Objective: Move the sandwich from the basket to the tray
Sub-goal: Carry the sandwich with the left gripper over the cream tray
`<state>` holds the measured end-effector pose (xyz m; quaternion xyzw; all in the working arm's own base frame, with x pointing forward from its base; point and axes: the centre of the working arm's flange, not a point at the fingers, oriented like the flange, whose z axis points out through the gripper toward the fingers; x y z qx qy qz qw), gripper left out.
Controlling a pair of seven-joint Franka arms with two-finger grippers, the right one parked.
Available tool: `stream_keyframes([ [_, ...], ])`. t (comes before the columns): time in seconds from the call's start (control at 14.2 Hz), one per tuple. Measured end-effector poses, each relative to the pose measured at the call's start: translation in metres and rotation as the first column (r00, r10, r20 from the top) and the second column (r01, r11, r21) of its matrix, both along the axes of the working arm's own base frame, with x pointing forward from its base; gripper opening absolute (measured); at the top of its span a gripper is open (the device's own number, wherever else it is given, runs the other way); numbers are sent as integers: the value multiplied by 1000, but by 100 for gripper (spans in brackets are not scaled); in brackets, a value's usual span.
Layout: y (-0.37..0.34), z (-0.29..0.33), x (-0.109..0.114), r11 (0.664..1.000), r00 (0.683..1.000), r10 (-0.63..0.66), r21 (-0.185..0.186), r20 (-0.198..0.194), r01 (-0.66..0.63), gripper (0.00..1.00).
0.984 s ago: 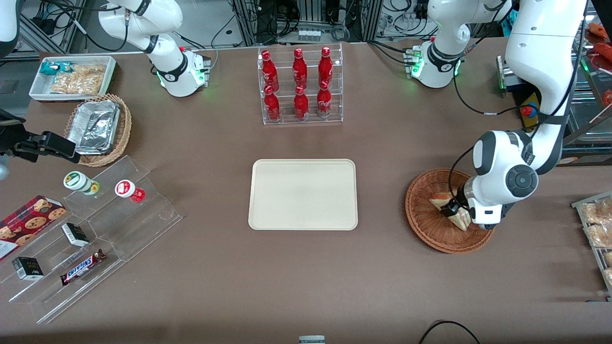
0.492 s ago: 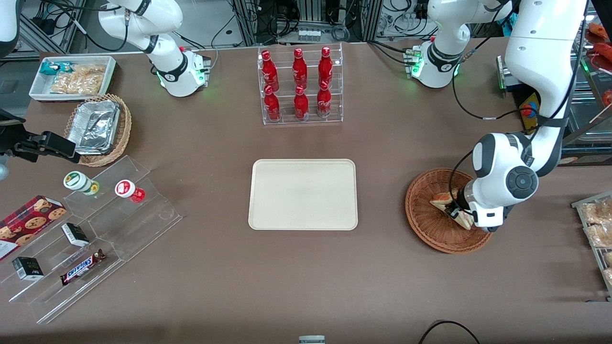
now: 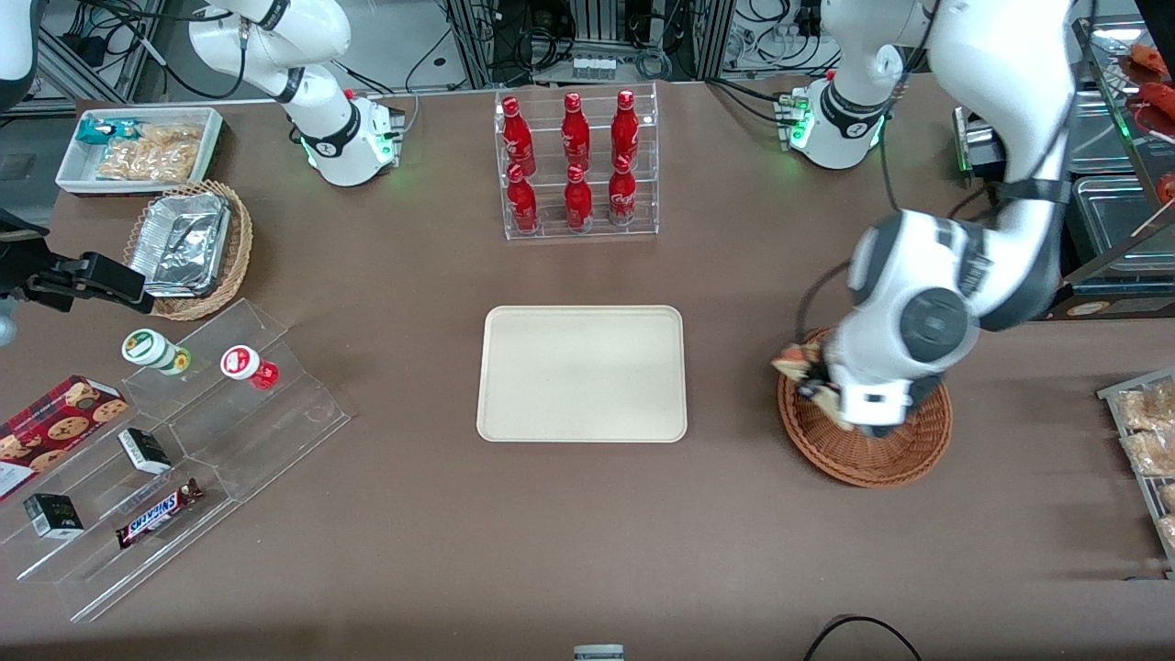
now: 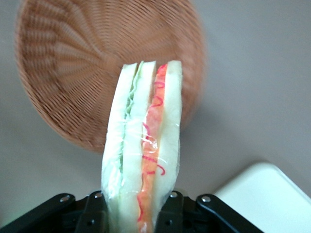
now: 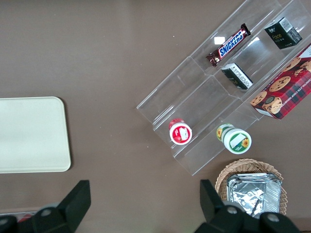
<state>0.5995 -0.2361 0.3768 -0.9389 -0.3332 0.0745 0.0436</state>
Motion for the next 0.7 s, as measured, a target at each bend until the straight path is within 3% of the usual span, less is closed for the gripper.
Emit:
stream_keyframes([
  [0.35, -175, -35, -49, 973, 974, -228, -16, 2, 228, 31],
  [0.7, -276, -98, -60, 925, 927, -373, -67, 28, 374, 32],
])
